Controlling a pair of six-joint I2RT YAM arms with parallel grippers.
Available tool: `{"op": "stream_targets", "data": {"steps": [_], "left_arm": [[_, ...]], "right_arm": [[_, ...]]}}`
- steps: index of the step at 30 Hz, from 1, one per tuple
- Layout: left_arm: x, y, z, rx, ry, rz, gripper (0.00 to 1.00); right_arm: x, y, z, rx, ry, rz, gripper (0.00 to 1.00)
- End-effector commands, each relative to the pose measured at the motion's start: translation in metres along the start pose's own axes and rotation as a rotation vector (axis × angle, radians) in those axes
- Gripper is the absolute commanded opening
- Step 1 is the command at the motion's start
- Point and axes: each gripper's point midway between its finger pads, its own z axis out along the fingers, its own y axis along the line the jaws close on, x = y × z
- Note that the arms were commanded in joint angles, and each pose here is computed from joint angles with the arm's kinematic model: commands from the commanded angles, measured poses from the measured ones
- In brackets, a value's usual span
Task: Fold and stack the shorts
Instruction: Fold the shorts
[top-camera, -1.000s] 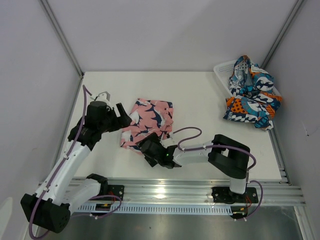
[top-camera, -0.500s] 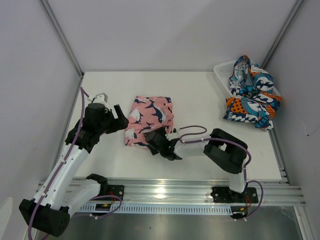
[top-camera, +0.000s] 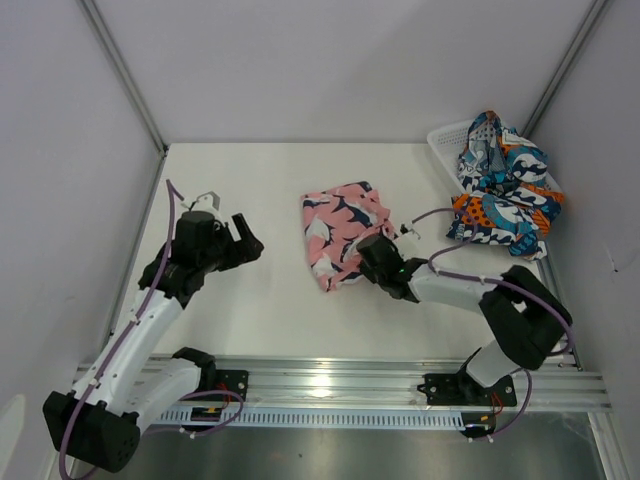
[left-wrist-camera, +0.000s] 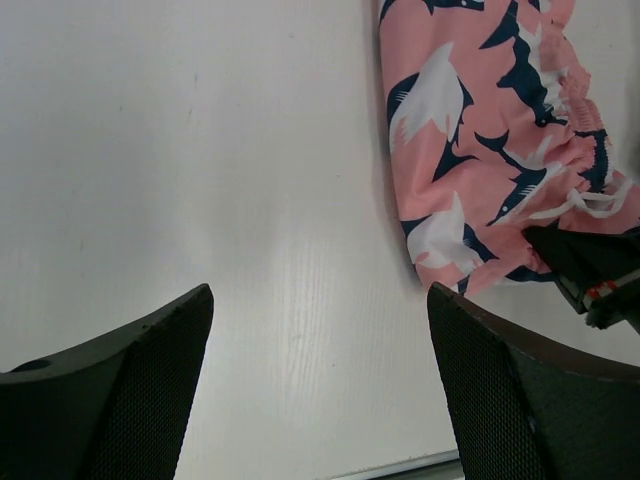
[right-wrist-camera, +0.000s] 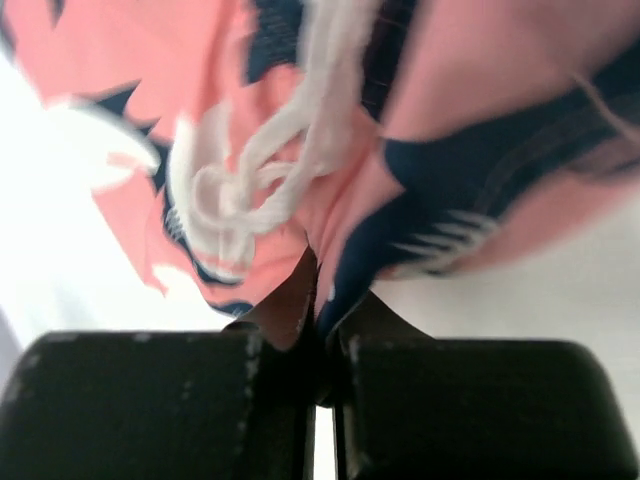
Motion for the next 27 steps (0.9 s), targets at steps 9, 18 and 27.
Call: {"op": "stream_targets", "data": {"steps": [9,18,27], "left_arm": [[-0.015,-0.068,0.069,0.221,-0.053,-0.031,0.95],[-0.061,-0.132,0.159,0.346,-0.002,0.173,0.97],[-0.075,-0.182,0.213,0.489,0.104,0.446,0.99]], "right_arm": [[-0.053,-0.065,-0.015,-0.050,0.206,-0.483,0.04],[-0.031,-0.071,-0.011,-0.109,0.314,-0.519,0.04],[-0.023,-0.064,-0.011,-0.166,0.342,-0.524,0.04]]}}
